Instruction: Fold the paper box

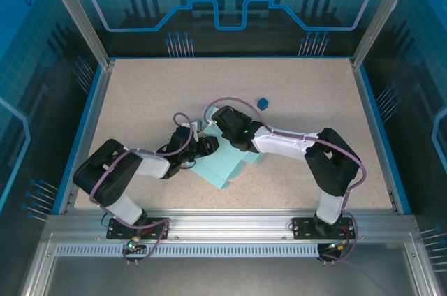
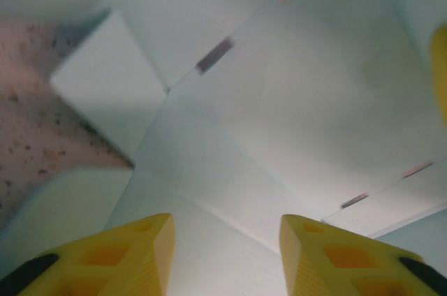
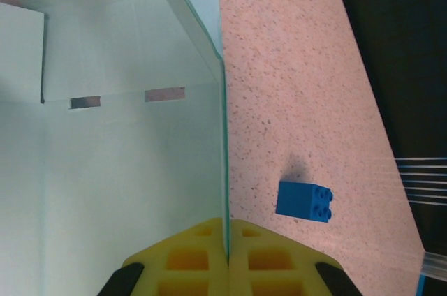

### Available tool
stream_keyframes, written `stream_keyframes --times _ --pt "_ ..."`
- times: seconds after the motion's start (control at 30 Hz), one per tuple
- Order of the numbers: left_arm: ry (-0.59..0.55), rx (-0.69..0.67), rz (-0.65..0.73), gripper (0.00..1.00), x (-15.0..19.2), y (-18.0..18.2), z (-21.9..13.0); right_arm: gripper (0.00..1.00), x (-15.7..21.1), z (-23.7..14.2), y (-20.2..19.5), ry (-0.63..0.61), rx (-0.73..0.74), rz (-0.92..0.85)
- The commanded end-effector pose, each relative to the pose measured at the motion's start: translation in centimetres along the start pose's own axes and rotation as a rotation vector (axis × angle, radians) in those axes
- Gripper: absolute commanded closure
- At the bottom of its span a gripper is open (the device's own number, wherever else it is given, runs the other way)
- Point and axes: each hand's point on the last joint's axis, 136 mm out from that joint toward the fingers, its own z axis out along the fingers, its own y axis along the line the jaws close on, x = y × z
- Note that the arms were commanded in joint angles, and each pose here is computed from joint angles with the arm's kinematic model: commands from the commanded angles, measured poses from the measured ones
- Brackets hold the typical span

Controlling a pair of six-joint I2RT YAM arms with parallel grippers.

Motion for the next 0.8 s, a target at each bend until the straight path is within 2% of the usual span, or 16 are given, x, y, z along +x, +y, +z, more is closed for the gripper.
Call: stream_keyframes --times 0.0,0.2,0.5,0.77 --pt "-0.045 0.020 0.063 0.50 -1.7 -1.1 -1.3 1.00 -0.7 -1.9 -0.9 -0.054 -0.096 0.058" --pt "-0.044 -0.010 0.231 0.43 -3.5 -2.3 -1.3 1.00 0.0 -2.6 -1.2 -0.043 -0.228 0.101" --pt "-0.039 -0.170 0.400 0.36 -4.8 -0.1 -0.5 1.00 0.7 -2.9 -2.2 -0.040 -0.283 0.156" --pt "-0.003 -0.078 0.408 0.34 -3.9 -1.7 -0.2 1.00 1.3 -2.3 -1.9 -0.025 -0.307 0.187"
